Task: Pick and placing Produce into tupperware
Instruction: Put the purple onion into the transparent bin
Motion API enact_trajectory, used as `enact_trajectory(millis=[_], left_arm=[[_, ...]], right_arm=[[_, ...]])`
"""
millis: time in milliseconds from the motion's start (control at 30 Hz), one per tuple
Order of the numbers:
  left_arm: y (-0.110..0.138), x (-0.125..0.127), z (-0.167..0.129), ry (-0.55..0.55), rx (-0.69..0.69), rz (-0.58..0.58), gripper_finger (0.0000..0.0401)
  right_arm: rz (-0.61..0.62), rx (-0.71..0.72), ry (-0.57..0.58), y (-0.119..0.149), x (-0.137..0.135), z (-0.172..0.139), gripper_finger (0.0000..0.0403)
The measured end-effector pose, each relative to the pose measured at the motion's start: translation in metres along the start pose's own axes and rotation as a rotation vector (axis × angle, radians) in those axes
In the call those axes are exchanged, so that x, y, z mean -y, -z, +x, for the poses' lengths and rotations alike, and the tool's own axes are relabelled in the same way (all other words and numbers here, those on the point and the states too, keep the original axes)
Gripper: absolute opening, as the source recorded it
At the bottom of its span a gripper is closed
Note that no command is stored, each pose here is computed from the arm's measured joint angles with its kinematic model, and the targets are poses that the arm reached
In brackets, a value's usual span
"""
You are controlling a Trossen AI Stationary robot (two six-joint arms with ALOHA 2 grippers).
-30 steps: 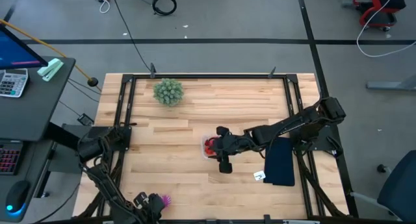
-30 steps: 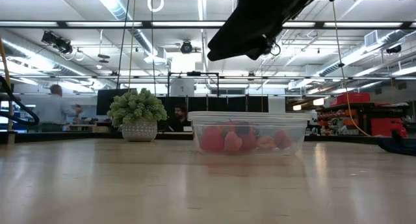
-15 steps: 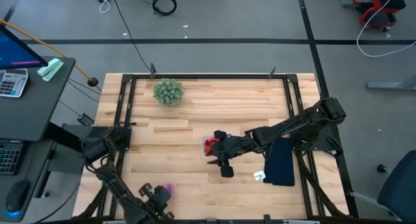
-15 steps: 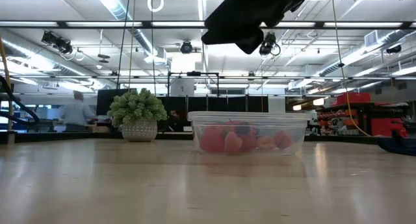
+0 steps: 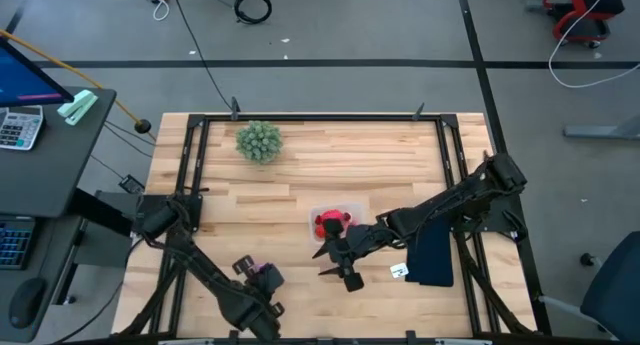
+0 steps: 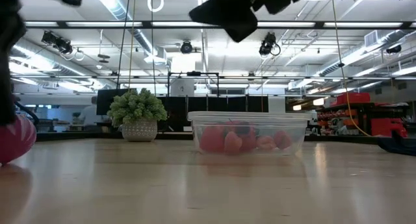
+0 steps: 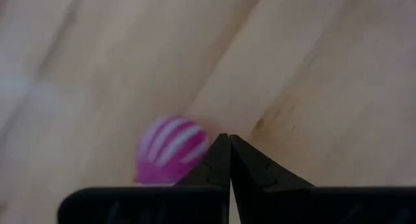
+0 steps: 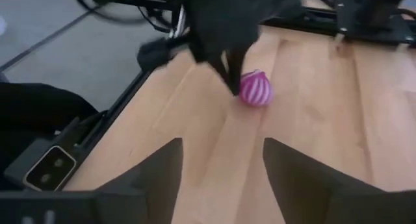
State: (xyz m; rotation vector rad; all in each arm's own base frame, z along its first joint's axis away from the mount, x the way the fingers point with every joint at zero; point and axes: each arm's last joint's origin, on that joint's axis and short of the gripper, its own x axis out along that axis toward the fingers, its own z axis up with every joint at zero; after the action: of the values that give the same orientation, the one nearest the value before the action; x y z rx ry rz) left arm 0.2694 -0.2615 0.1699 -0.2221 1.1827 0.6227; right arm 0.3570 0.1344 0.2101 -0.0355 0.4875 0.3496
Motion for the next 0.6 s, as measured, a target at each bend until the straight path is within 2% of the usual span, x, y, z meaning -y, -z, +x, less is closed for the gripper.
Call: enact_trajectory(millis=[133,300,433,533,600], left_arm=[[-0.012,-0.017,-0.032,0.057,0.049,-0.012,0.0006],[-0.008,-0.059,-0.078,-0.005,0.104,-0.051,0.0018],[-0.005,-0.09,-0.104,-0.063,0.208,-0.062,0.0012],[-0.005,-0.099,-0.114,-0.046,0.268,-0.058,0.0008],[-0.005,-0.101,-0.118,-0.037,0.298,-0.025,0.0009]], right_arm=[[-0.005,0.027,-0.005,0.014,0.001,0.023,0.025],[-0.006,0.12,0.006,0.026,0.008,0.048,0.0266],[0.011,0.178,0.007,0.02,0.01,0.074,0.0268],[0.032,0.184,-0.014,0.012,0.01,0.099,0.0268],[0.033,0.132,-0.018,0.011,0.009,0.117,0.0268]])
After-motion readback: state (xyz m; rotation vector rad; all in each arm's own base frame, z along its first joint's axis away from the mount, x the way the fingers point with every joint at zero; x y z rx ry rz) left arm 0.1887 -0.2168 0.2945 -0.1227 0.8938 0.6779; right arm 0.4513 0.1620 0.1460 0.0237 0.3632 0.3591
